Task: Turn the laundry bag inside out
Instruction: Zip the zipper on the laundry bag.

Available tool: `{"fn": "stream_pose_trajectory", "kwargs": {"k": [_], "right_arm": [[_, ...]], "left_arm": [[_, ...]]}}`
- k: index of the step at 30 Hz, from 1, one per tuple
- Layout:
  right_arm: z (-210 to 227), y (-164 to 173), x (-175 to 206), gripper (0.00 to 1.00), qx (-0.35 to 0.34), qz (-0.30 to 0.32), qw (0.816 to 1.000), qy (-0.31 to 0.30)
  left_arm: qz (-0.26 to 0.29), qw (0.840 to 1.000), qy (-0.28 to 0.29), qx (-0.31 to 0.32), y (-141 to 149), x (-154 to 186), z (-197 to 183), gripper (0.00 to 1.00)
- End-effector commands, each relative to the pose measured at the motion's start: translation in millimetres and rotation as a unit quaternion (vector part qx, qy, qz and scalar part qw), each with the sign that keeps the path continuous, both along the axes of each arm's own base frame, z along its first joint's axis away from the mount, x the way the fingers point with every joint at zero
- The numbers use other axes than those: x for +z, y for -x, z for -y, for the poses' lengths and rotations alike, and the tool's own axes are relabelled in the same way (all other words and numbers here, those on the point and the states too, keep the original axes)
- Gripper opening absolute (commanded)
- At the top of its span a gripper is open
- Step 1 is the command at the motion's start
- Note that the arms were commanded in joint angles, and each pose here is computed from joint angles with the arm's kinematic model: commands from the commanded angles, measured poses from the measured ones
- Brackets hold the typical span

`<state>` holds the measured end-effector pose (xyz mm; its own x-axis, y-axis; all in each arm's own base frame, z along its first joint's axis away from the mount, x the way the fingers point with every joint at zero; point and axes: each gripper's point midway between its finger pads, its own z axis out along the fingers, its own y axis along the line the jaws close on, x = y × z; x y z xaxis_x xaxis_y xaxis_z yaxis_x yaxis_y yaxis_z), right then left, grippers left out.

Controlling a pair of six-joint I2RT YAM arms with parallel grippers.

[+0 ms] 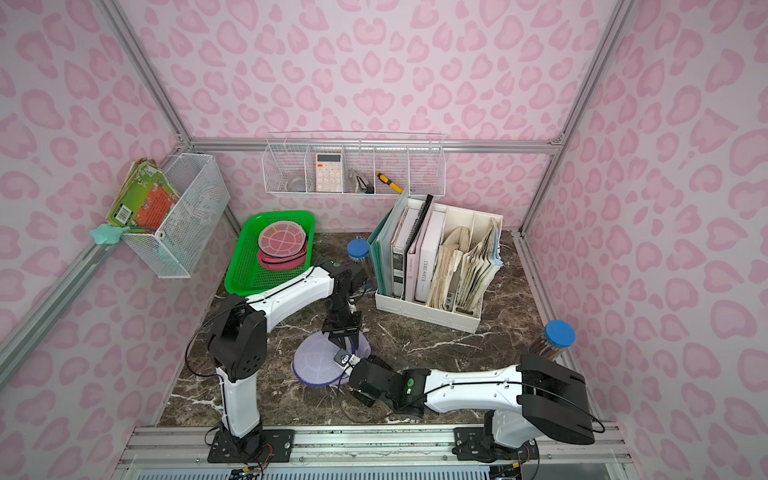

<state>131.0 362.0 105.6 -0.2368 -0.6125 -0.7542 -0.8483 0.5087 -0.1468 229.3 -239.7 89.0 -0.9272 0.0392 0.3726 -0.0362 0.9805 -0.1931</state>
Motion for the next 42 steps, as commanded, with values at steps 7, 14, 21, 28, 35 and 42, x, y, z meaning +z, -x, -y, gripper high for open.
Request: {"fn": "stream_pose_trajectory", "kwargs": {"k": [7, 14, 21, 28, 35, 42], "right_arm": [[-1.1, -2.2, 4.0, 0.0, 0.004, 0.03, 0.999, 0.021], [-4.6, -4.3, 19.2, 0.0, 0.016, 0.057, 0.997, 0.044], [-9.0, -5.9, 39.3, 0.0, 0.037, 0.09, 0.993, 0.072], [-14.3, 0.9, 52.0, 0.0, 0.051, 0.103, 0.99, 0.085], [-12.3, 1.1, 50.6, 0.0, 0.042, 0.103, 0.99, 0.088], [-14.5, -12.2, 55.2, 0.0, 0.031, 0.114, 0.991, 0.067]], "left_arm": [[0.017, 1.0, -0.001, 0.006, -6.8, 6.8, -3.3, 0.0], [0.074, 0.993, 0.032, 0.087, -42.4, 47.9, -29.8, 0.0], [0.087, 0.958, 0.143, 0.232, -83.3, 90.8, -57.9, 0.0], [0.069, 0.893, 0.227, 0.382, -112.4, 90.9, -99.3, 0.0], [0.04, 0.868, 0.255, 0.424, -112.6, 66.5, -106.3, 0.0], [0.082, 0.91, 0.201, 0.353, -90.4, 69.7, -110.7, 0.34]]}}
